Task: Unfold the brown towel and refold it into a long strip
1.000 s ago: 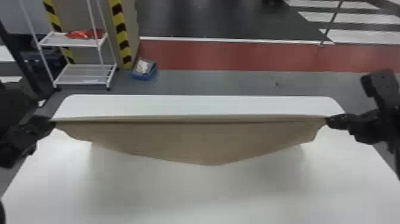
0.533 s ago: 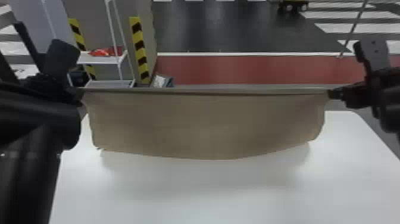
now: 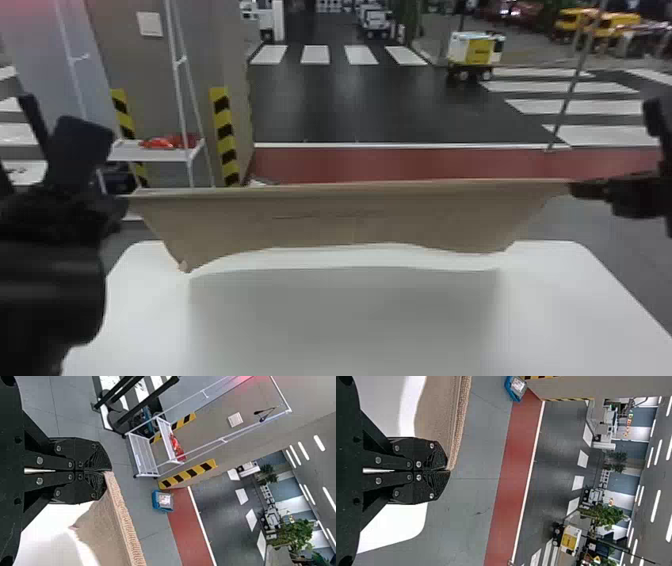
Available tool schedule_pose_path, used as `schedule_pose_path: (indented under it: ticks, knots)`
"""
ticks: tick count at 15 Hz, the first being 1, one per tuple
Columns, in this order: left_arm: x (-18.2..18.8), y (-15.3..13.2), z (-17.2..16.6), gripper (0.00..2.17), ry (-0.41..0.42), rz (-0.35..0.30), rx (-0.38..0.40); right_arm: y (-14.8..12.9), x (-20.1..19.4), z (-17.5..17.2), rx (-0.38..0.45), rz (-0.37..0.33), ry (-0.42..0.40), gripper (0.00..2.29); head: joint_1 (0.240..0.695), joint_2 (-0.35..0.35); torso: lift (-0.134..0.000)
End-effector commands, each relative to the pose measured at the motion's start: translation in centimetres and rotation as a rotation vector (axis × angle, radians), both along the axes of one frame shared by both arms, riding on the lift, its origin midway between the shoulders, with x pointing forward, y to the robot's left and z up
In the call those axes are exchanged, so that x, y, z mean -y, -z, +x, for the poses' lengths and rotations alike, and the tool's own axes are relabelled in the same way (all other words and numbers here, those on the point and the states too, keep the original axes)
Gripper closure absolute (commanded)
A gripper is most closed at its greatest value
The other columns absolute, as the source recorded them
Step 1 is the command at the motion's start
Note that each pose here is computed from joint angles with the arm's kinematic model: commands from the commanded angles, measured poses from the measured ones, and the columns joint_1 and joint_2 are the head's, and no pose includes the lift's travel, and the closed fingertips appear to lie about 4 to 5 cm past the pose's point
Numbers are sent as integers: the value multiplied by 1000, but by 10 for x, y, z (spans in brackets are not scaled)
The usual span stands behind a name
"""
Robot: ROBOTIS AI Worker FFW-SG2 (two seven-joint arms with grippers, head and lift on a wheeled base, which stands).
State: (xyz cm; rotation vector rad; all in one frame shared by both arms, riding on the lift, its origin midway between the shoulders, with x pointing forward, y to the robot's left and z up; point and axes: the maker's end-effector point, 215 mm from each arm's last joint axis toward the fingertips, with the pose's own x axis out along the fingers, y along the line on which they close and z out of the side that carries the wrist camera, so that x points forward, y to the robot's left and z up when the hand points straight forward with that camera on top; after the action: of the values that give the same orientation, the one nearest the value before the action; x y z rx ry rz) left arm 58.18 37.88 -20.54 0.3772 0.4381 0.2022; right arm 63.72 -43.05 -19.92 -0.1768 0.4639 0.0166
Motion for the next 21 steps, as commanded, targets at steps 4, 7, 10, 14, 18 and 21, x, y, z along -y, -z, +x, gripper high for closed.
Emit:
schedule_pose_path:
  ticks: [4, 7, 10, 14, 18, 21]
  knots:
    - [33, 110, -128, 2145, 78, 92, -133, 85, 45, -94, -5, -110, -74, 2067, 588, -73, -103]
    - [44, 172, -188, 2148, 143, 180, -217, 127, 43, -138, -23, -175, -221, 2067, 695, -144, -103]
    - [48, 222, -219, 2148, 205, 219, -301, 163, 41, -164, -81, -198, -330, 2067, 695, -162, -103]
    - [57, 236, -219, 2148, 261, 190, -347, 186, 22, -171, -167, -242, -457, 2067, 695, -184, -103]
    - [62, 213, -189, 2148, 288, 172, -342, 205, 29, -162, -251, -264, -478, 2067, 695, -182, -103]
    - [54, 198, -160, 2148, 245, 145, -365, 213, 40, -149, -309, -277, -473, 2067, 695, -190, -103]
